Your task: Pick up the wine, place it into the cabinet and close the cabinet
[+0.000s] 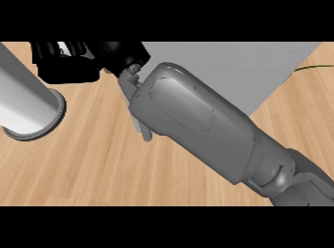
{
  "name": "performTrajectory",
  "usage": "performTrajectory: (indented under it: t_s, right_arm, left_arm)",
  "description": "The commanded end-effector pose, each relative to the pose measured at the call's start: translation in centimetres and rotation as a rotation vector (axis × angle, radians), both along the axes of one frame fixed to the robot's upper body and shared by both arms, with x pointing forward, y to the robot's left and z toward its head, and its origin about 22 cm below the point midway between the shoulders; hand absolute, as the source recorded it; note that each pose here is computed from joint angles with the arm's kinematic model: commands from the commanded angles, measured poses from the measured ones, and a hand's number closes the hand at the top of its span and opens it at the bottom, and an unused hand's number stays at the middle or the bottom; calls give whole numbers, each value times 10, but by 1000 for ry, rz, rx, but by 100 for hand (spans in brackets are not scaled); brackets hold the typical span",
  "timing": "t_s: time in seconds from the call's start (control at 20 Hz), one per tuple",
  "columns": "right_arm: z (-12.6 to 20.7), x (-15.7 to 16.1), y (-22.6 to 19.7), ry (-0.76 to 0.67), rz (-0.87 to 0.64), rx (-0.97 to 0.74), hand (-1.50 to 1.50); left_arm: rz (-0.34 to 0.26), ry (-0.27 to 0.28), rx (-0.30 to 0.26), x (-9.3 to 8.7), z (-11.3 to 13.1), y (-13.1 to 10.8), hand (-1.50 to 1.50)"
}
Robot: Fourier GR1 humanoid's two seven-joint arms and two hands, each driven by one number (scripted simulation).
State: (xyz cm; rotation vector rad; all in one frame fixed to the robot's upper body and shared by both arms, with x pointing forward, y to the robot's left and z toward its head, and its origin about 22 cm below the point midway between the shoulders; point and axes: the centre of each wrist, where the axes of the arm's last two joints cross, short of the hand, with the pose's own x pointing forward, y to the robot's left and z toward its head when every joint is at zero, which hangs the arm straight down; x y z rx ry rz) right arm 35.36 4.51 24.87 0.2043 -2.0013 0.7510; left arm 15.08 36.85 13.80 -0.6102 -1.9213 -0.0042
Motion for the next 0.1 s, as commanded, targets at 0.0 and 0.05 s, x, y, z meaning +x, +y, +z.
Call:
performTrajectory:
  t_s: [0.0,0.05]
  right_arm:
    - [-41,57,-74,155,-286,-22,150]
    - [-46,56,-69,155,-276,-21,150]
  left_arm:
    - [7,2,12,3,3,-1,150]
    - [21,-2,-26,2,-3,-3,150]
